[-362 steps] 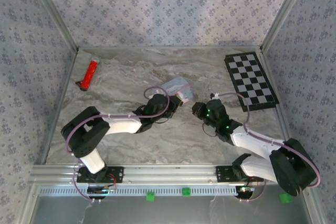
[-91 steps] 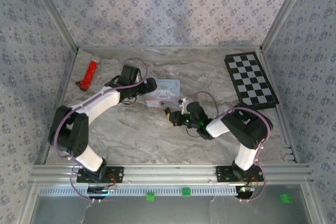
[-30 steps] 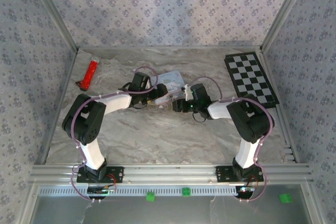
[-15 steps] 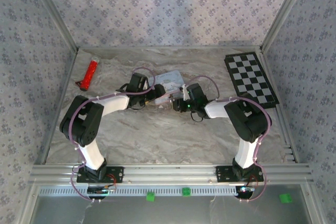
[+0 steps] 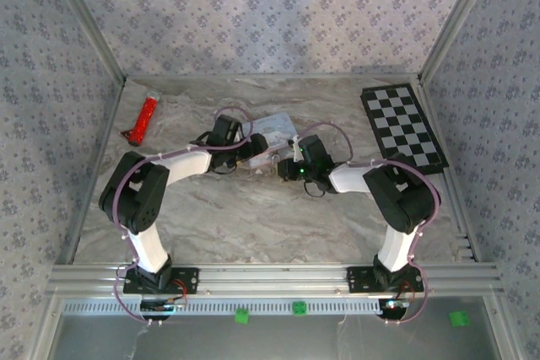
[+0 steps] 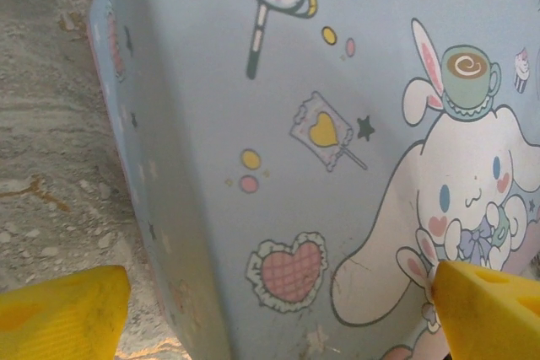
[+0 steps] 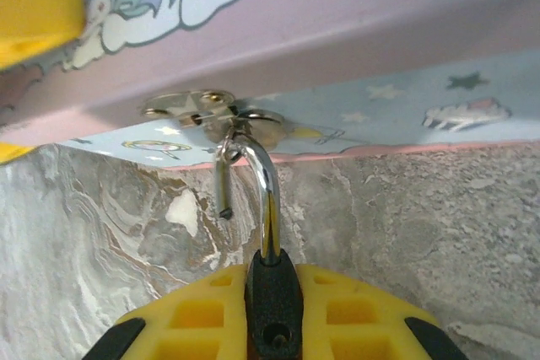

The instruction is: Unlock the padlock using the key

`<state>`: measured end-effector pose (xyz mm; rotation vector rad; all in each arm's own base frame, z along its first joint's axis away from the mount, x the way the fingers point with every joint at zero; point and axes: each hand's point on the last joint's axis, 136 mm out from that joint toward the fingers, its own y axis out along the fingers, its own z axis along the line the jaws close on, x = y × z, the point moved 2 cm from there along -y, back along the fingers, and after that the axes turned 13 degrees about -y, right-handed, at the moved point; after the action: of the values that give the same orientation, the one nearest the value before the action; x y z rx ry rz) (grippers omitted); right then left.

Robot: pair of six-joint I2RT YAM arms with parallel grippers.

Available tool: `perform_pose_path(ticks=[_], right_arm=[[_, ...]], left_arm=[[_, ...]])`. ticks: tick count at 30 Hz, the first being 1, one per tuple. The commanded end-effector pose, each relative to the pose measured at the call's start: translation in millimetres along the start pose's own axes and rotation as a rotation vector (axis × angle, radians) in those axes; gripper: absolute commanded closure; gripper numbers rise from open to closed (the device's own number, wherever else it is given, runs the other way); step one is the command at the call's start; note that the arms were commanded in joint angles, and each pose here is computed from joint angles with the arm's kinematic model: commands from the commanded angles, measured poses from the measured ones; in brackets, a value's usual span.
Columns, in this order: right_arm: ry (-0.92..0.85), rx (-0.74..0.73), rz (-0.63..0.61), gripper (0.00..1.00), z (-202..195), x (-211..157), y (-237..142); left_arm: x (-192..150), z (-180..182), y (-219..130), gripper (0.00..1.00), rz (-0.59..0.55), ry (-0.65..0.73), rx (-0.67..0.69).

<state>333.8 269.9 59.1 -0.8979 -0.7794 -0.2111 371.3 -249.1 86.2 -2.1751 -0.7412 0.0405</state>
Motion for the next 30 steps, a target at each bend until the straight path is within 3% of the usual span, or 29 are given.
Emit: perform_pose_path(ticks=[1, 9, 21, 26, 30], right_arm=[[0.105, -0.04, -0.117, 0.9, 4, 23, -10], [0.339, -0.092, -0.296, 0.97, -14, 34, -13], [0.554, 0.024, -0.527, 1.0, -33, 57, -19], [0.57, 0.016, -0.537, 1.0, -42, 60, -23], [0.533, -0.077, -0.493, 1.0, -57, 51, -39]], left_arm=[[-21, 32, 13, 0.09, 0.035, -0.031, 0.151], [-40, 16, 24, 0.11, 0.052, -0.071, 0.103], [-49, 1, 32, 0.11, 0.074, -0.092, 0.063], [-48, -1, 30, 0.11, 0.07, -0.089, 0.06], [-40, -5, 16, 0.1, 0.045, -0.055, 0.05]])
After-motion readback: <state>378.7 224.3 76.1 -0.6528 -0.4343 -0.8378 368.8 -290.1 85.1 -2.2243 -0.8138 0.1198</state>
